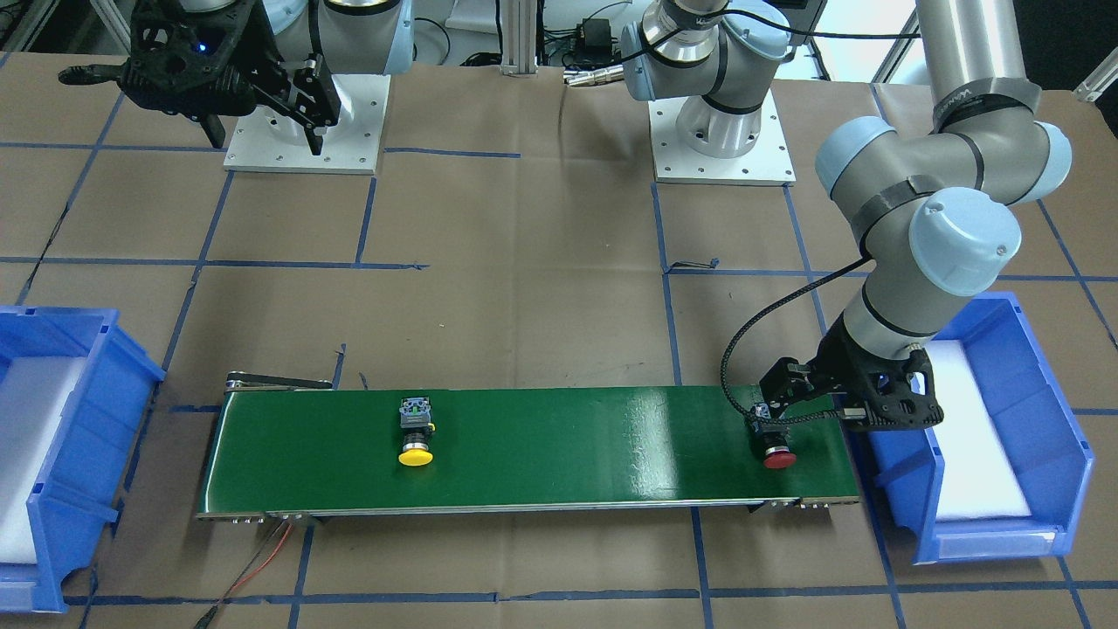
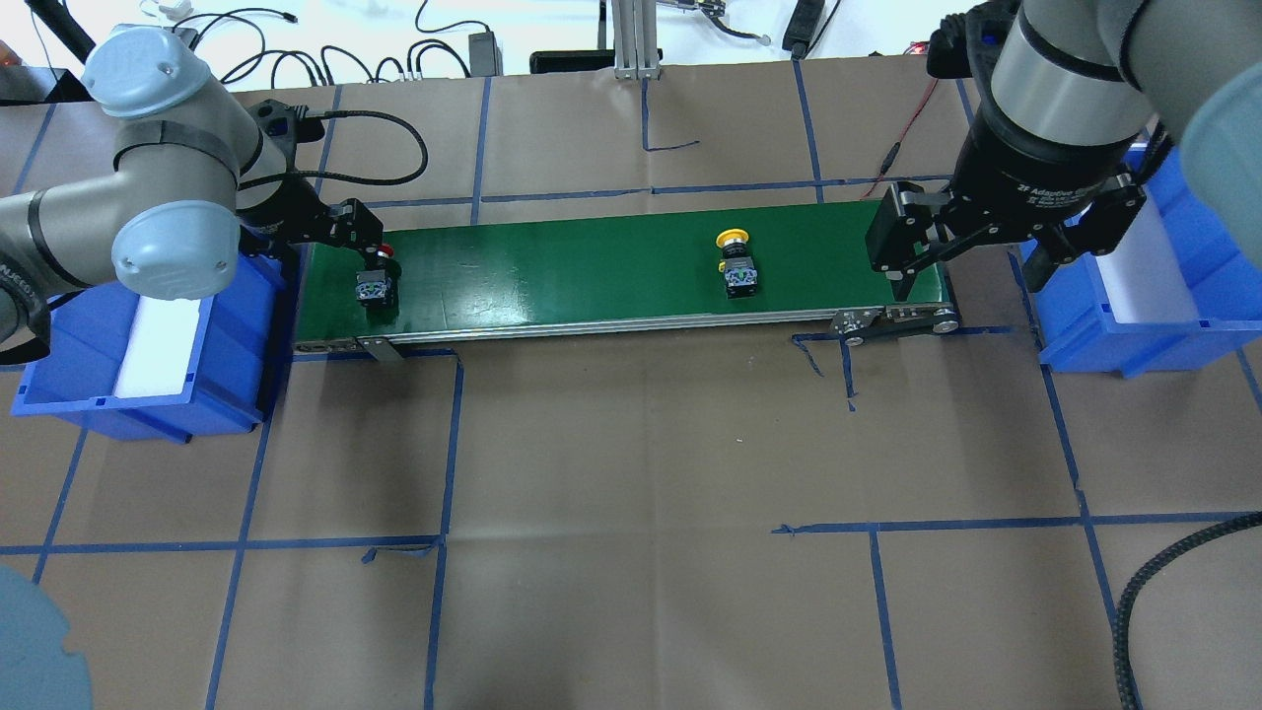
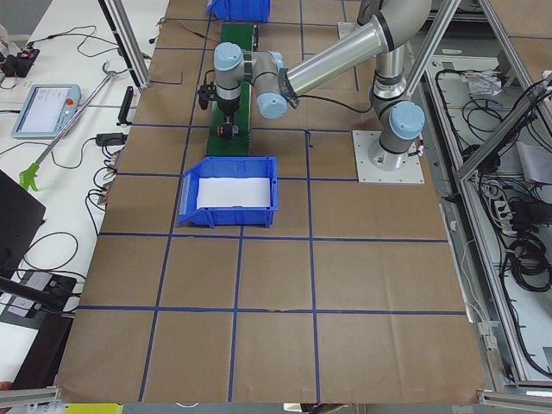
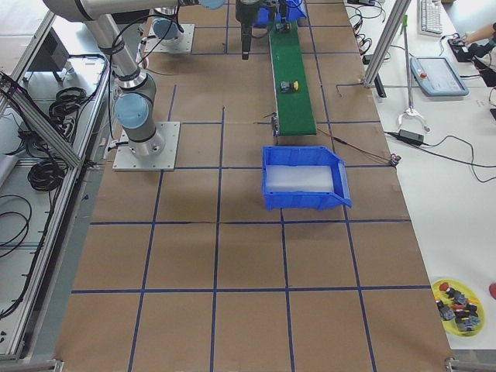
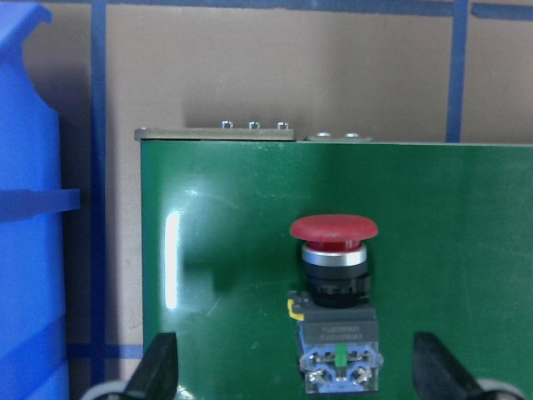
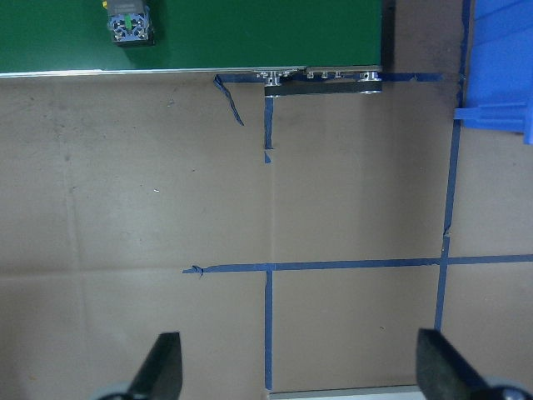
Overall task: Transport two buttons from left to right
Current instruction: 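Carry the red button to the conveyor and release it, then lift the left gripper away while the right gripper reaches for the yellow button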
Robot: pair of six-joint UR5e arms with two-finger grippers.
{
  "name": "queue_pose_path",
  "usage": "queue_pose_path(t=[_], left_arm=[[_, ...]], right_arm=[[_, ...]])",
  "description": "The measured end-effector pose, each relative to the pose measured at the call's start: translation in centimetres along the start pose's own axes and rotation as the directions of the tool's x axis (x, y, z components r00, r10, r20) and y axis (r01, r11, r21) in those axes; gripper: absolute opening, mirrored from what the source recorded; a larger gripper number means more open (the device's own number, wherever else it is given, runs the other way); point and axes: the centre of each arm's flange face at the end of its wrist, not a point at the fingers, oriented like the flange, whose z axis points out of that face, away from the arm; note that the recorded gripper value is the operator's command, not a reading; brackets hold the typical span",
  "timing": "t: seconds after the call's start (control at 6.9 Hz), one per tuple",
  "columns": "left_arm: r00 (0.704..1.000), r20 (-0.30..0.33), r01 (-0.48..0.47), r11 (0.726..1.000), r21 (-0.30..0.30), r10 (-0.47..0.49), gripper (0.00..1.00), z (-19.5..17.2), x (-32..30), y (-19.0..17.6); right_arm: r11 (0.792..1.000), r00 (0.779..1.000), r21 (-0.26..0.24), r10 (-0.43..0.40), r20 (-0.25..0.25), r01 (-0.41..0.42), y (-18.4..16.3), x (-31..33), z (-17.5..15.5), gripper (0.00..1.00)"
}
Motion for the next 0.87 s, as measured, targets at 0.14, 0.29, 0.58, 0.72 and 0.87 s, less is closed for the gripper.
queue_pose_path(t=[0.14,0.29,0.58,0.72,0.87], left_arm=[[1.0,-0.002,0.002,1.0,-0.005,-0.002,1.0,-1.8,0.6,0.6],[1.0,-0.006,-0.003,1.0,-0.02,0.003,1.0,-3.6,1.7,1.3],[1.0,0.009,-0.024,0.997,-0.079,0.025,1.0,-8.9,6.1,3.1],[0.999,0.022,-0.039,0.994,-0.1,0.041,1.0,-11.5,7.8,4.1],[0.998,0.028,-0.044,0.993,-0.109,0.048,1.0,-13.7,8.7,5.3]], right_arm=[[1.0,1.0,0.0,-0.001,0.0,0.001,0.0,0.0,0.0,1.0],[1.0,1.0,0.0,-0.001,0.0,0.001,-0.1,-0.1,0.1,1.0],[1.0,1.0,-0.018,-0.003,-0.002,0.003,-1.7,-0.2,1.5,1.0],[1.0,1.0,-0.009,-0.002,-0.003,0.002,-4.0,-0.4,3.1,1.0],[0.999,1.0,0.052,0.0,-0.001,0.0,-7.3,-0.6,4.6,1.0]])
